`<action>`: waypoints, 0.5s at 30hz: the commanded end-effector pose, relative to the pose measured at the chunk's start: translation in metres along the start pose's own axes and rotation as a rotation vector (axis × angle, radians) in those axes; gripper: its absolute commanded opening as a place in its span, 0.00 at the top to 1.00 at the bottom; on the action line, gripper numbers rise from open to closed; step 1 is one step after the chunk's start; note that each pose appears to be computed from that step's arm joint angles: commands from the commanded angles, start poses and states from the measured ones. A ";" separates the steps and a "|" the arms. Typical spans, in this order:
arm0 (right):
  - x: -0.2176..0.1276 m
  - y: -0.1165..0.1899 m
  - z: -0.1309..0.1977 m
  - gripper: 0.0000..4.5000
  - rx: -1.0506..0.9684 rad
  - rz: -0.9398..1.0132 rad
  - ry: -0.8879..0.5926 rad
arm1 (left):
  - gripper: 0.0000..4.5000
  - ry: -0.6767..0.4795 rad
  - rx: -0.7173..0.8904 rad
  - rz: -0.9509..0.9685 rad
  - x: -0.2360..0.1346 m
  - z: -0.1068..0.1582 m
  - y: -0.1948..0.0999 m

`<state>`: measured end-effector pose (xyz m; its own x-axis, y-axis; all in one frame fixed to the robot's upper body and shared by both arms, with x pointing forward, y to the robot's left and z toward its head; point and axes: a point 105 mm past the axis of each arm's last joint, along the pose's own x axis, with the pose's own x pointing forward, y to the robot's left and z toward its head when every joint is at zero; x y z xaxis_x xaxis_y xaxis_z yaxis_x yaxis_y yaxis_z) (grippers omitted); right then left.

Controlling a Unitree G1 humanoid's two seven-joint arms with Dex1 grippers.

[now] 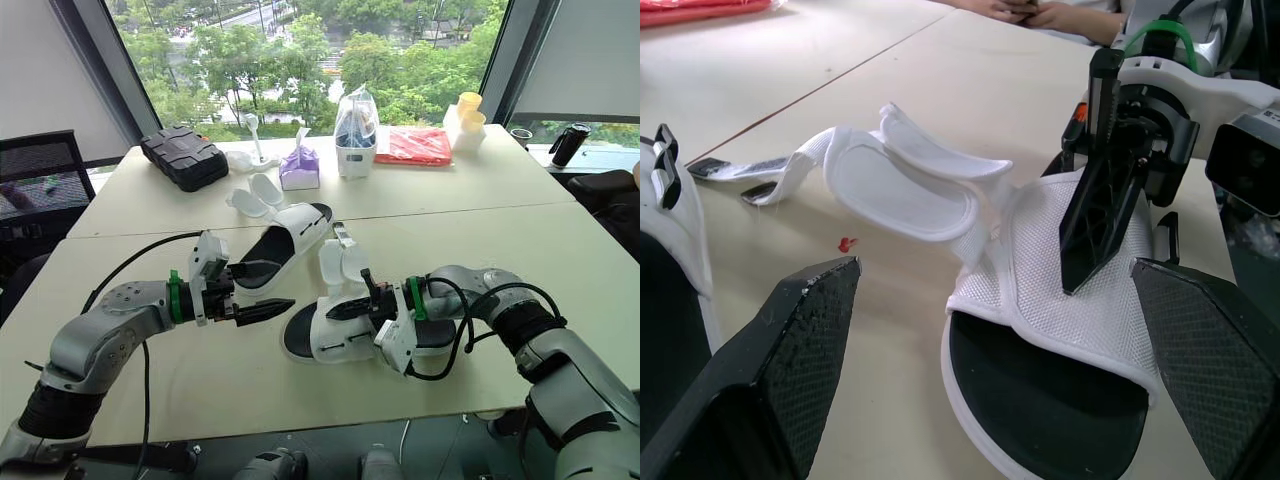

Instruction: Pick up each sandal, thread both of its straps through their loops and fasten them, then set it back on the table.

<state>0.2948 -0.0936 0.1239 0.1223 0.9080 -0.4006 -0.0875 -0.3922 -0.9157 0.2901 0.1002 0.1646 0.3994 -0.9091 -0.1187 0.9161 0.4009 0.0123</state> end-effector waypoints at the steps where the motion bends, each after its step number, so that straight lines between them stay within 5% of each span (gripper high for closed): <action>1: -0.001 -0.012 0.007 1.00 0.012 -0.039 -0.016 | 0.00 -0.024 0.035 -0.006 -0.004 0.011 -0.003; 15: 0.001 -0.015 0.008 1.00 -0.013 -0.062 0.009 | 0.00 -0.015 0.036 -0.023 -0.001 0.010 -0.005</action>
<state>0.2839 -0.0875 0.1214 0.1123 0.9086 -0.4022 -0.1176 -0.3897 -0.9134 0.2883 0.0992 0.1639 0.3861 -0.9138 -0.1261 0.9214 0.3886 0.0049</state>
